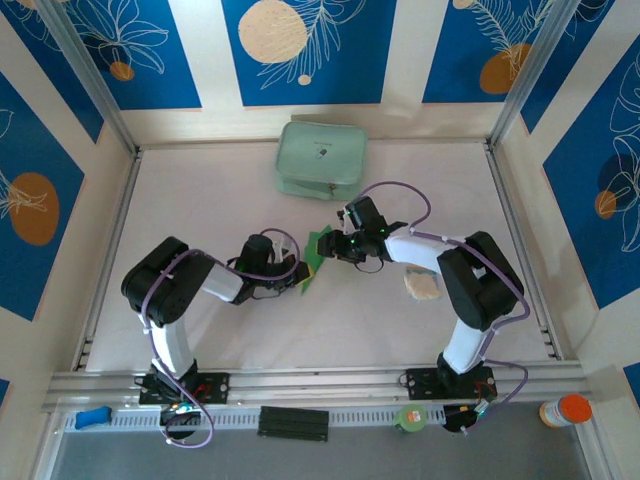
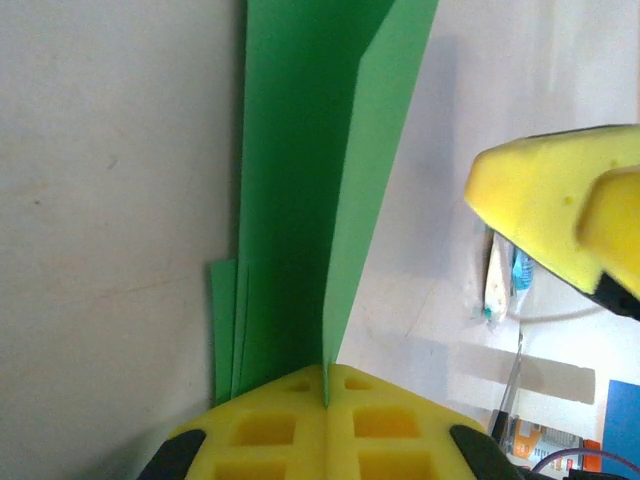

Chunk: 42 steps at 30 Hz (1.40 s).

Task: Fold a paper plane with a square sheet of paper (pick it up from the middle)
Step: Fold the wing for the fifth time at the center of the table.

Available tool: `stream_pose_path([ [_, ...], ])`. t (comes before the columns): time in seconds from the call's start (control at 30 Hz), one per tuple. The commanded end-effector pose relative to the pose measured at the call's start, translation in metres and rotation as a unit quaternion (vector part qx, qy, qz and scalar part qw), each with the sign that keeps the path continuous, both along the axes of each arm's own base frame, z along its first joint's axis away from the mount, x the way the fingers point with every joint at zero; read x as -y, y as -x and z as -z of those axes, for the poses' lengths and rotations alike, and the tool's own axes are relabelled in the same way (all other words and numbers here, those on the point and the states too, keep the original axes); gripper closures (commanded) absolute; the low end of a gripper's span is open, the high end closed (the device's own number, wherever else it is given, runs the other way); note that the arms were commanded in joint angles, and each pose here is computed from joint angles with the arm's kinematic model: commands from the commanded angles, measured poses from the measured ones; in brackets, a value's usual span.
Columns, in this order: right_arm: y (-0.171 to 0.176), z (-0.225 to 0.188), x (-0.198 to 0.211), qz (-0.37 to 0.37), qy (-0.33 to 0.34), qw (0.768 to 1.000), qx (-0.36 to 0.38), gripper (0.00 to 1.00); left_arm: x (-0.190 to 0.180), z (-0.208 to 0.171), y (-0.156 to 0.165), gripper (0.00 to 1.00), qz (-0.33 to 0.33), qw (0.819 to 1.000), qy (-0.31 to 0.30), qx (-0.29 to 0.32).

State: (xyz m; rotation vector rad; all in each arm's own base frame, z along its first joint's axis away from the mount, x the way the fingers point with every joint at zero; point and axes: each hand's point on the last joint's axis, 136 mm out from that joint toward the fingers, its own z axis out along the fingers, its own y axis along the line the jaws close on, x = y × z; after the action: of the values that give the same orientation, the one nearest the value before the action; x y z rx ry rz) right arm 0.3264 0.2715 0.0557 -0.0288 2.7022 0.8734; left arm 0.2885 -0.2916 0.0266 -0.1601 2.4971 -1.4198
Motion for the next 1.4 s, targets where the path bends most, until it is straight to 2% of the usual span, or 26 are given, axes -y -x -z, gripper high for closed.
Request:
stream_pose_path([
  [0.0, -0.004, 0.005, 0.005, -0.008, 0.055, 0.998, 0.0, 0.43, -0.008, 0.016, 0.01, 0.98, 0.008, 0.999, -0.029, -0.032],
  [0.2, -0.01, 0.015, -0.008, -0.024, 0.092, 0.995, -0.012, 0.36, -0.006, 0.016, 0.009, 0.98, 0.012, 0.999, -0.03, -0.033],
  [0.57, -0.008, 0.046, -0.001, -0.002, 0.141, 0.988, -0.064, 0.36, -0.007, 0.016, 0.008, 0.96, 0.009, 0.999, -0.029, -0.034],
  [1.0, -0.001, 0.076, 0.021, 0.023, 0.226, 0.966, -0.119, 0.4, -0.014, 0.0, 0.008, 0.82, 0.002, 0.999, -0.042, -0.009],
  [1.37, 0.001, 0.081, 0.021, 0.025, 0.235, 0.963, -0.13, 0.4, -0.015, -0.007, 0.012, 0.72, 0.021, 0.998, -0.063, 0.021],
])
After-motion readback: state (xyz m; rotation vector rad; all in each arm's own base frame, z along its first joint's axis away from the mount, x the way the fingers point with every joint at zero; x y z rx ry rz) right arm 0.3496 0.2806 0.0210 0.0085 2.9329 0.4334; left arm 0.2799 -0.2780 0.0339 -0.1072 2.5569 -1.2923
